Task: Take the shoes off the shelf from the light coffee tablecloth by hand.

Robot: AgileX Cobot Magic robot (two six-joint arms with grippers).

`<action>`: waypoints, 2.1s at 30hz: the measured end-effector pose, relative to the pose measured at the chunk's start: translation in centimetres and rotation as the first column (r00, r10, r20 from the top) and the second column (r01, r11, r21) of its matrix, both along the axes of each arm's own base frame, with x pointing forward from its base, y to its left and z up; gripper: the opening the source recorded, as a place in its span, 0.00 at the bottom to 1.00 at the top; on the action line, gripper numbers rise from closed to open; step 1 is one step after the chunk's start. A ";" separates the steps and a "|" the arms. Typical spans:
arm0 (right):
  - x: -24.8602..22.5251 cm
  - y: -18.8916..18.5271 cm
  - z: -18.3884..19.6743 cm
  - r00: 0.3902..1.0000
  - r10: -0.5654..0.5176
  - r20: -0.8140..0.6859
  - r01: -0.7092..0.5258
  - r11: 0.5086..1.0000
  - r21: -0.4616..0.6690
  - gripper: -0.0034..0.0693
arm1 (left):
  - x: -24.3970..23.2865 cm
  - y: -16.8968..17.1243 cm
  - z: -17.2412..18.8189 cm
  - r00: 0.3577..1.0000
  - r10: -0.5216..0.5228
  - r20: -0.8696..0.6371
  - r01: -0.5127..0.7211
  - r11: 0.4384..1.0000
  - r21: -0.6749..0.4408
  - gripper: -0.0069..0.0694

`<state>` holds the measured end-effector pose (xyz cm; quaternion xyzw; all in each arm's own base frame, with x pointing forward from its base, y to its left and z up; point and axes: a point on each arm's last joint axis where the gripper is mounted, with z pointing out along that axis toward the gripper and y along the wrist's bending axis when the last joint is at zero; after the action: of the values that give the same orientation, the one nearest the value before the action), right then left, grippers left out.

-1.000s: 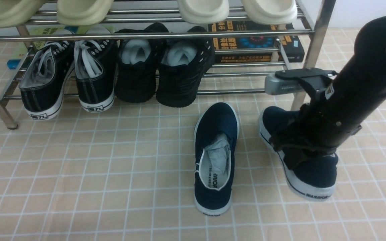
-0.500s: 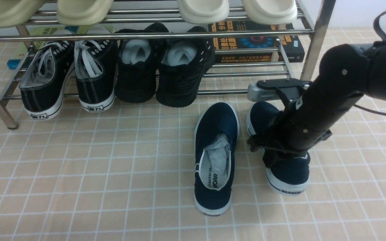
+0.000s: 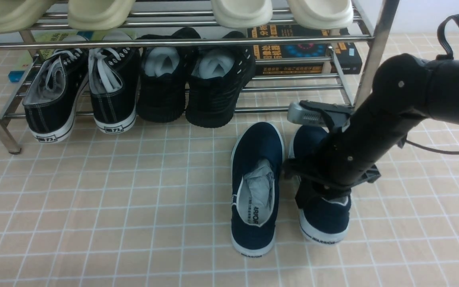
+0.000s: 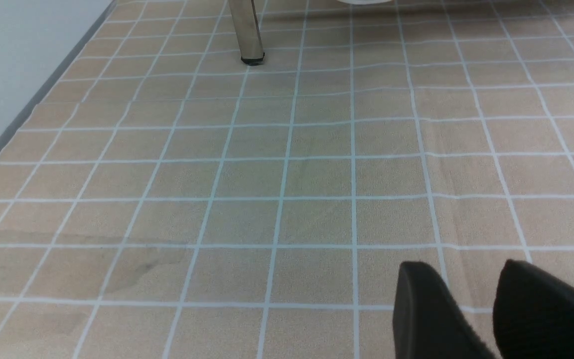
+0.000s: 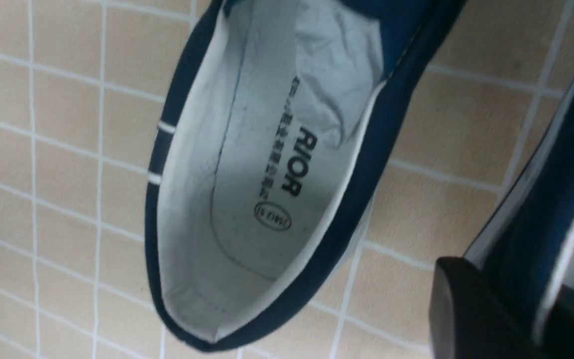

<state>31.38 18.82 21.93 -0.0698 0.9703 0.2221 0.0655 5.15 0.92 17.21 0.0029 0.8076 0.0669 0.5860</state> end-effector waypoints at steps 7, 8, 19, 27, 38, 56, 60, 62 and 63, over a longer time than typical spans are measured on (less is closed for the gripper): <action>-0.8 0.2 1.2 0.990 0.110 -0.086 -0.111 0.994 -0.002 0.43 | 0.0 0.0 0.0 1.000 0.000 0.000 0.000 1.000 0.000 0.40; -0.8 0.3 1.7 0.985 0.147 -0.084 -0.148 0.989 -0.002 0.44 | 0.0 0.0 0.0 1.000 0.000 0.000 0.000 1.000 0.000 0.40; -0.7 -0.1 6.3 0.943 0.331 0.034 -0.328 0.943 -0.056 0.30 | 0.0 0.0 0.0 1.000 0.000 0.000 0.000 1.000 0.002 0.40; -4.2 -2.5 13.2 0.910 0.337 0.239 -0.322 0.941 -0.102 0.05 | 0.0 0.0 0.0 1.000 0.000 0.000 0.000 1.000 0.003 0.40; -16.6 -9.0 22.1 0.769 0.281 0.574 -0.274 0.956 -0.101 0.03 | 0.0 0.0 0.0 1.000 0.000 0.000 0.000 1.000 0.004 0.40; -28.8 -16.4 6.3 0.243 -0.161 0.957 -0.097 0.977 0.190 0.03 | 0.0 0.0 0.0 1.000 0.000 0.000 0.000 1.000 0.005 0.40; -28.3 -16.2 5.0 0.263 -0.157 0.952 -0.087 0.979 0.185 0.03 | 0.0 0.0 0.0 1.000 0.000 0.000 0.000 1.000 0.006 0.40; -28.3 -16.2 5.0 0.263 -0.157 0.952 -0.086 0.979 0.186 0.03 | 0.0 0.0 0.0 1.000 0.000 0.000 0.000 1.000 0.006 0.40; -28.3 -16.2 5.0 0.260 -0.162 0.952 -0.086 0.978 0.190 0.03 | 0.0 0.0 0.0 1.000 0.001 0.000 -0.001 1.000 0.007 0.40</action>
<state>3.10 2.61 26.92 -0.1600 0.7028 0.2299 0.6539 5.15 0.95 17.22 0.0047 0.8073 0.0699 0.5859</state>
